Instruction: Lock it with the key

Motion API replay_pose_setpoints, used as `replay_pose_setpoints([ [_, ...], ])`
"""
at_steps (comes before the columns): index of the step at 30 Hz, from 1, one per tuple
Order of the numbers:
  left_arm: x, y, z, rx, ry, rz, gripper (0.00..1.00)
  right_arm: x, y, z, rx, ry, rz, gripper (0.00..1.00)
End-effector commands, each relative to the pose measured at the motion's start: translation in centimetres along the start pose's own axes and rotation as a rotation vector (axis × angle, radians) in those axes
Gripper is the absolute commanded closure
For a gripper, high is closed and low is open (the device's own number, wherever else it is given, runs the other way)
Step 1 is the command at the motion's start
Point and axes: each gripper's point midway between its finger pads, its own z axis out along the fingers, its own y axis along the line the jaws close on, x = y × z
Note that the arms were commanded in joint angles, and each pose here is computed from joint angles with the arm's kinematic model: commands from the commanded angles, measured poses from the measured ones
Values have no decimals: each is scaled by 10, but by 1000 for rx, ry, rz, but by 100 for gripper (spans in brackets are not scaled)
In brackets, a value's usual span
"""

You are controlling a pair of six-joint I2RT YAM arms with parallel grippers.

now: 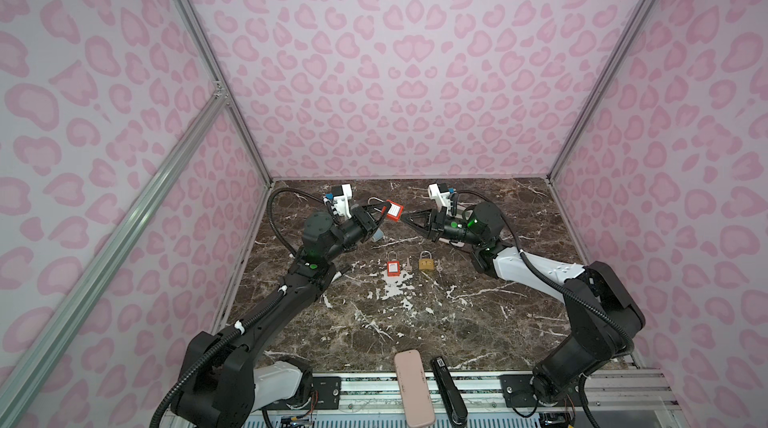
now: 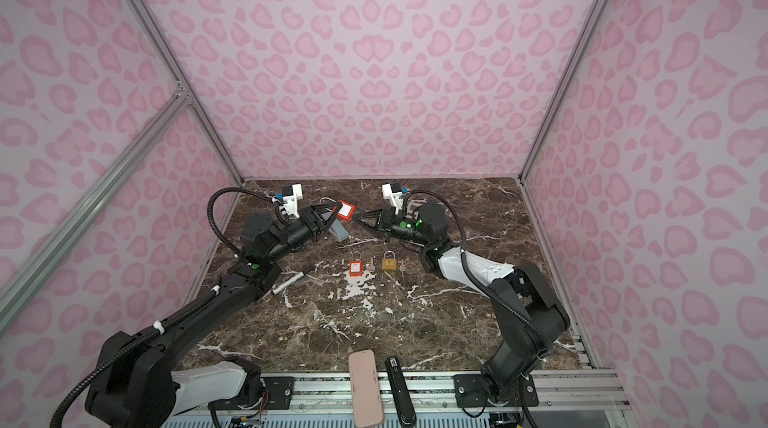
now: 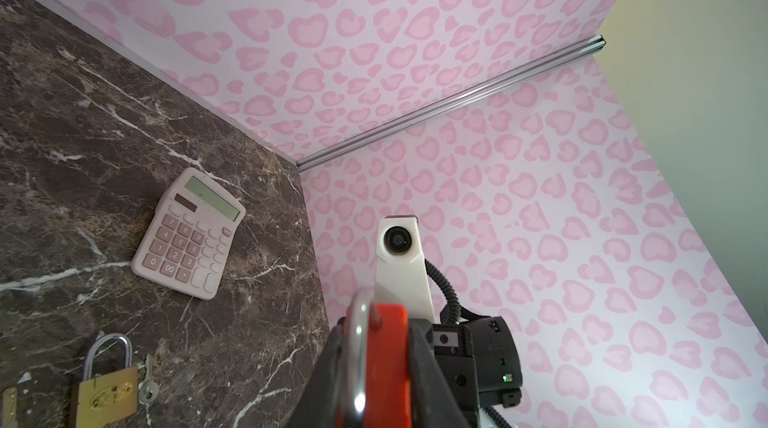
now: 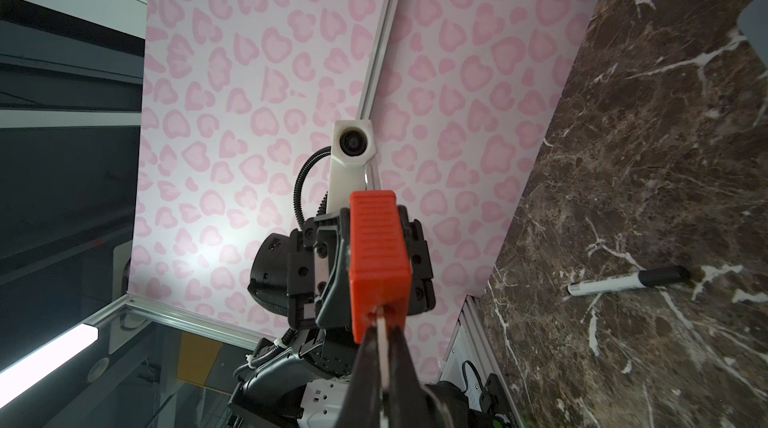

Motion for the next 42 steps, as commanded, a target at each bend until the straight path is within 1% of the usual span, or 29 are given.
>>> replay_pose_setpoints([
  [1, -31, -19, -7, 47, -155, 84, 97, -3, -11, -2, 65, -31, 9, 100],
  [4, -32, -18, -8, 39, -159, 98, 97, -2, -7, -5, 84, -30, -14, 100],
  [14, -33, -17, -7, 47, -160, 94, 97, 1, -9, -10, 110, -31, -4, 100],
  [20, -32, -27, -3, 75, -135, 103, 97, -1, -7, -11, 94, -39, 4, 100],
  [32, -38, -35, -4, 112, -157, 67, 97, -6, -9, -24, 81, -73, 20, 100],
  [37, -39, -32, -2, 105, -157, 62, 97, -9, -10, -29, 85, -83, 20, 100],
  [40, -36, -21, 4, 69, -133, 61, 97, -13, -12, -37, 98, -100, 20, 100],
  [42, -30, -7, 10, 29, -97, 59, 97, -19, -17, -47, 119, -124, 23, 100],
])
